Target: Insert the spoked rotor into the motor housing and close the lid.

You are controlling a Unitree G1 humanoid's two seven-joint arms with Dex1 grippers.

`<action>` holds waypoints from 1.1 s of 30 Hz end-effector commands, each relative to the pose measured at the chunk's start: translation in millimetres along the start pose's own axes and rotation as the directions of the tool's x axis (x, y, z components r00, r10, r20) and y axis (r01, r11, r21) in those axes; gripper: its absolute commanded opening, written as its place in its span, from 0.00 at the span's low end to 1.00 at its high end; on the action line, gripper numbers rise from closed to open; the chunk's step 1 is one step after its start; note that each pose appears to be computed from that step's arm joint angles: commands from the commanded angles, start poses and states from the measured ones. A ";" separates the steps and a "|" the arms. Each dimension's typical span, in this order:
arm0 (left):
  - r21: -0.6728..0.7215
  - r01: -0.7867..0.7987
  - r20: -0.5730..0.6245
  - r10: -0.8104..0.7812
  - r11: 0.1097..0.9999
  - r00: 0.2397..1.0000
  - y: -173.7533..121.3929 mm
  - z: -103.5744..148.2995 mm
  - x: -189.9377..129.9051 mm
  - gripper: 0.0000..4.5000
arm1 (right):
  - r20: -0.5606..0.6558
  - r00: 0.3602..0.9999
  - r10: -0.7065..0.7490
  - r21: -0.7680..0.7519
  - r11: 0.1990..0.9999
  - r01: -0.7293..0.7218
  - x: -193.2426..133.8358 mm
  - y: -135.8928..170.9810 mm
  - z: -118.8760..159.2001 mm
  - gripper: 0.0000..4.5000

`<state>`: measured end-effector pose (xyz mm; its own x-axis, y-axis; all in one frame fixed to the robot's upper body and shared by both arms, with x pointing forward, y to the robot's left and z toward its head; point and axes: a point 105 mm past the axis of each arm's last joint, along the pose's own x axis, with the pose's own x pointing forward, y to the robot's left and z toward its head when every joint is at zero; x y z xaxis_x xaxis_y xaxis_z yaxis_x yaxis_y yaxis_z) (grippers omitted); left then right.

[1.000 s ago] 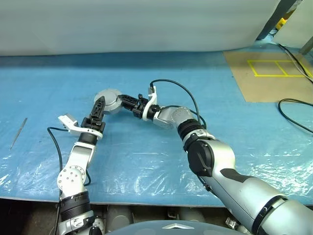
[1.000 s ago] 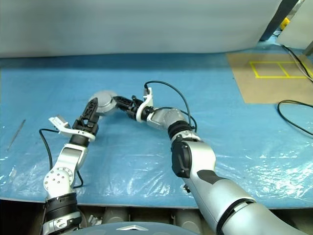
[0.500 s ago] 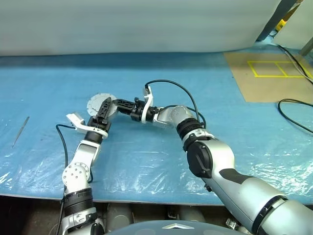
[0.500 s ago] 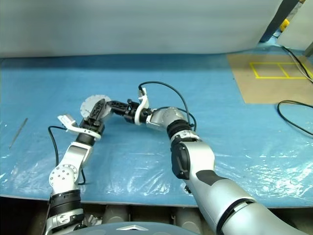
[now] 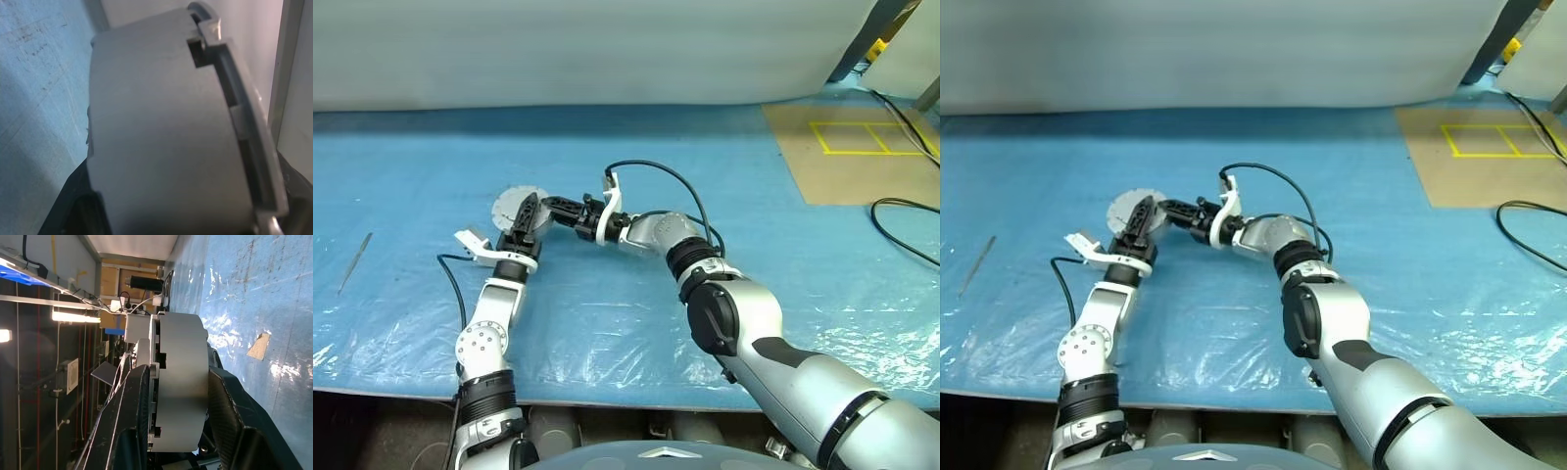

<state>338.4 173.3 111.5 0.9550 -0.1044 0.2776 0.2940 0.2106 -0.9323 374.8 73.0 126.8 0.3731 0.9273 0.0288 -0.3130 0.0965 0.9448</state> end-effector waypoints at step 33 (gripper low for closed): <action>0.060 -0.007 0.270 -0.009 0.998 0.963 -5.6 54.5 0.9 0.66 | 0.057 0.998 0.006 -0.058 0.998 -0.003 20.7 12.3 -0.9 0.95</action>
<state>339.6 211.0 109.5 0.9570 0.1122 0.2675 0.2382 0.2228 -0.9453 391.1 65.0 126.8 0.4781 0.8783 0.0081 -0.3392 0.1761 0.9241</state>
